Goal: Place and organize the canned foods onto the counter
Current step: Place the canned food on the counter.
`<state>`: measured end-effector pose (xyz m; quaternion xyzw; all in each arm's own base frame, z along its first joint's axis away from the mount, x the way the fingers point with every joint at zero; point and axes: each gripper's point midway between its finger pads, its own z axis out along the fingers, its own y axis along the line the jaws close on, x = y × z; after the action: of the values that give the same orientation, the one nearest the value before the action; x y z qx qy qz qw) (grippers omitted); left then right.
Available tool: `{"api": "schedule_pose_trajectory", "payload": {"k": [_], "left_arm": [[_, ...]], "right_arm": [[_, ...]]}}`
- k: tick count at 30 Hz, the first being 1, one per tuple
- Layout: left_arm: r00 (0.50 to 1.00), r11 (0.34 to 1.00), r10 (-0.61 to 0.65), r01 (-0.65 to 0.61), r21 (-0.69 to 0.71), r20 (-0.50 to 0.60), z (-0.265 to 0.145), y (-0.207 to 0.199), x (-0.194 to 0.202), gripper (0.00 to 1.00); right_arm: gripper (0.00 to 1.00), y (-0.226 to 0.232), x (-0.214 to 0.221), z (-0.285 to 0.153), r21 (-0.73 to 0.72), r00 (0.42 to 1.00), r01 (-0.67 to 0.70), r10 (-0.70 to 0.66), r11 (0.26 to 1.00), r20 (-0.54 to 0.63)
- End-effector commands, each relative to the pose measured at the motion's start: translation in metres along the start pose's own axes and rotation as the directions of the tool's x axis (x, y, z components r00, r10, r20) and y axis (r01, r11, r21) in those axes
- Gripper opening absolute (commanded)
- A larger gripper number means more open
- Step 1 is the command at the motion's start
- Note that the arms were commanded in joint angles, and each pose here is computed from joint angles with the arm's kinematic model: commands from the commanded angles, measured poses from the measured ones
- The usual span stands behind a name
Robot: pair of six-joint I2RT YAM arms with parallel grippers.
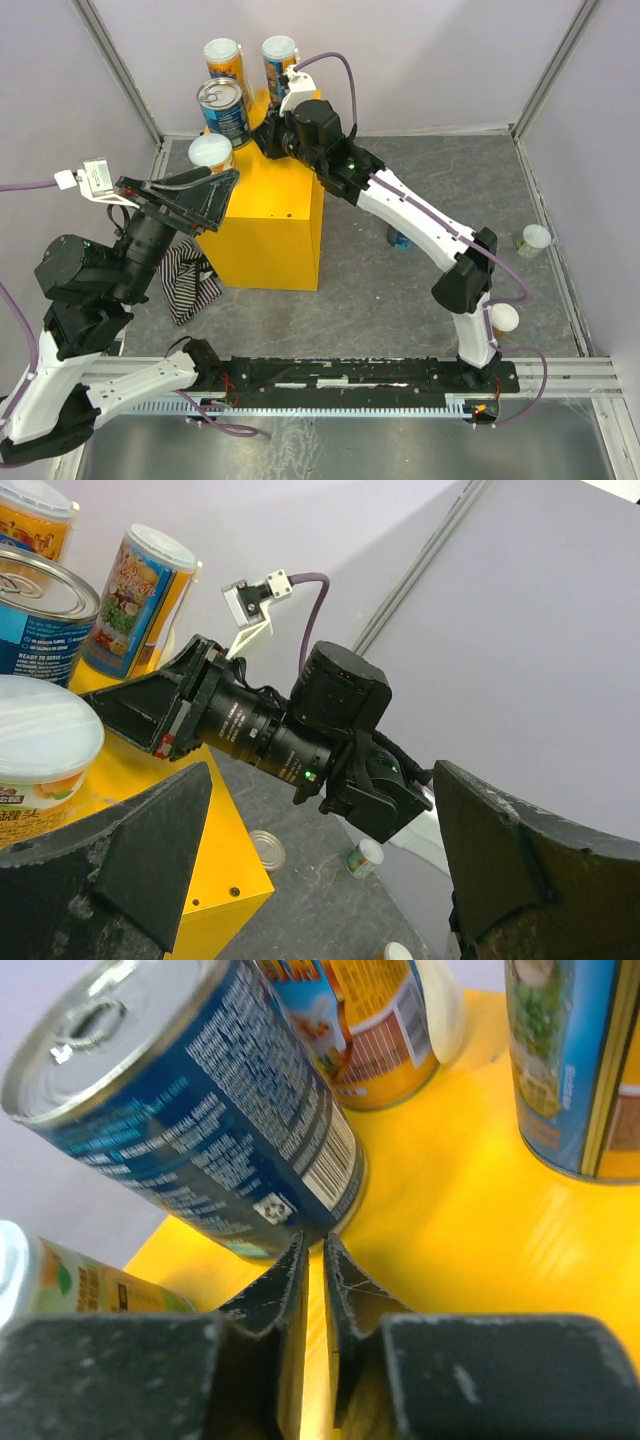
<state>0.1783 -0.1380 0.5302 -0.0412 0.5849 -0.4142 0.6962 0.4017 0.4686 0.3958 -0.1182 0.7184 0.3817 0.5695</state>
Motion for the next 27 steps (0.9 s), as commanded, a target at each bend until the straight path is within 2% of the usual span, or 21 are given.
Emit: {"api": "schedule_pose_trajectory", "payload": {"k": [1, 3, 7, 12, 15, 23, 27], "left_arm": [[1.000, 1.000, 0.014, -0.014, -0.005, 0.026, 0.000, 0.001, -0.006, 0.98], [0.999, 1.000, 0.017, -0.017, -0.001, 0.027, 0.002, -0.001, -0.007, 0.98], [0.999, 1.000, 0.027, -0.027, 0.006, 0.023, 0.007, -0.004, -0.006, 0.99], [0.999, 0.999, 0.032, -0.032, 0.029, 0.008, 0.017, -0.011, 0.001, 1.00], [0.999, 0.998, 0.037, -0.036, 0.043, -0.011, 0.023, -0.014, 0.008, 0.99], [0.997, 0.996, 0.026, -0.020, 0.084, -0.067, 0.035, -0.021, 0.033, 0.99], [0.996, 0.995, 0.007, 0.003, 0.104, -0.093, 0.038, -0.024, 0.043, 0.99]], "right_arm": [[0.22, 0.011, -0.050, -0.039, 0.002, 0.996, 0.027, -0.028, 1.000, 0.085], [0.32, 0.008, -0.058, -0.055, 0.026, 0.995, 0.045, -0.047, 0.999, 0.083], [0.60, -0.011, -0.056, -0.087, 0.103, 0.994, 0.088, -0.095, 0.991, 0.060], [0.79, -0.033, -0.056, -0.129, 0.187, 0.985, 0.160, -0.169, 0.969, 0.031], [0.99, -0.051, -0.050, -0.154, 0.250, 0.978, 0.204, -0.210, 0.946, -0.004], [0.99, -0.120, -0.017, -0.225, 0.486, 0.965, 0.242, -0.258, 0.840, -0.035], [0.99, -0.155, 0.018, -0.250, 0.582, 0.964, 0.261, -0.242, 0.770, -0.113]]}}
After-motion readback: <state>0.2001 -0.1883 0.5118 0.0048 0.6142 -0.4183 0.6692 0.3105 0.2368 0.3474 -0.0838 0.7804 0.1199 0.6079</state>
